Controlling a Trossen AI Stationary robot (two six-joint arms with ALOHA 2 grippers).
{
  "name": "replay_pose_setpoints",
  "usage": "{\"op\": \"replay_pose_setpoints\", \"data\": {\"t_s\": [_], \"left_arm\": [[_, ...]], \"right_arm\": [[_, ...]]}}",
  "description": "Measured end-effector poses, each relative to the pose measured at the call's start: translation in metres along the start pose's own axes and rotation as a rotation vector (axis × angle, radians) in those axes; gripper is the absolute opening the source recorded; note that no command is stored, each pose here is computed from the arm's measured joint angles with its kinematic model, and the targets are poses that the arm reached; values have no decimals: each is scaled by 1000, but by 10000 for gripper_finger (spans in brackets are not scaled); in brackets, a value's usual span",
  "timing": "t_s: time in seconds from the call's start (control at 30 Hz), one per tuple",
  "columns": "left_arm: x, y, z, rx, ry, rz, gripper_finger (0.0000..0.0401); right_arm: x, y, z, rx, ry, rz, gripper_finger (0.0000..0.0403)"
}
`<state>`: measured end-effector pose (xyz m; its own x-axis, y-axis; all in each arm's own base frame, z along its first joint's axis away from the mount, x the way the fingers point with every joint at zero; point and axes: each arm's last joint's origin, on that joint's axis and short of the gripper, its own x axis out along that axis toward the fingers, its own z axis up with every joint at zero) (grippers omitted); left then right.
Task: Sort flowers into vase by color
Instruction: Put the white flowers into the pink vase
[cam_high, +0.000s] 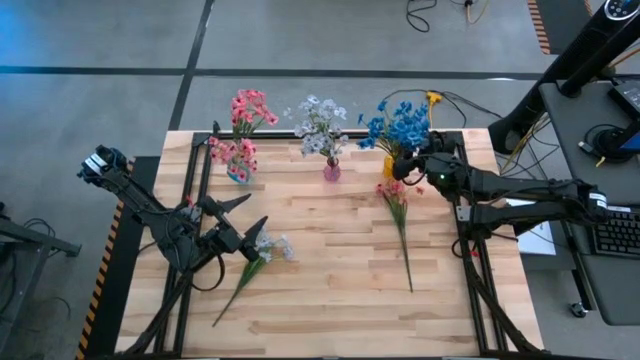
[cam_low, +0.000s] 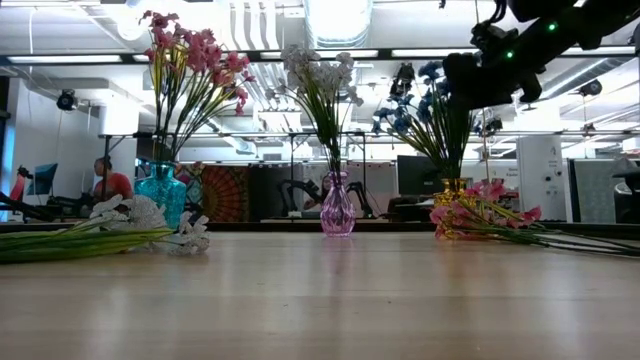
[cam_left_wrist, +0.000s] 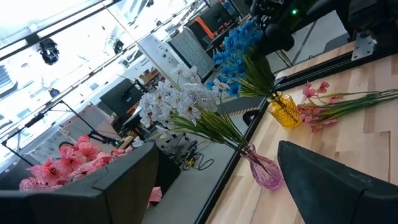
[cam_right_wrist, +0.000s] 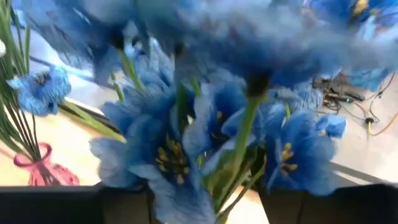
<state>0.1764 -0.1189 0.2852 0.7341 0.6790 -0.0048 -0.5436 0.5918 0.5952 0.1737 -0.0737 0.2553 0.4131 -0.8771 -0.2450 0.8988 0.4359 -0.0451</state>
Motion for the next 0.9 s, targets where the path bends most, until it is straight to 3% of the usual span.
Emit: {"op": "replay_pose_setpoints", "data": {"t_s": [0.33,0.6,0.9], "left_arm": [[0,0,0,-77,0,0,311],[0,0,0,-139,0,0,311],[0,-3,-1,-144,1,0,311]], "right_arm": [[-16,-7,8,-10,142,40,216],[-27,-16,14,-12,291,43,217],[-36,-20,18,-4,433,119,217]]}}
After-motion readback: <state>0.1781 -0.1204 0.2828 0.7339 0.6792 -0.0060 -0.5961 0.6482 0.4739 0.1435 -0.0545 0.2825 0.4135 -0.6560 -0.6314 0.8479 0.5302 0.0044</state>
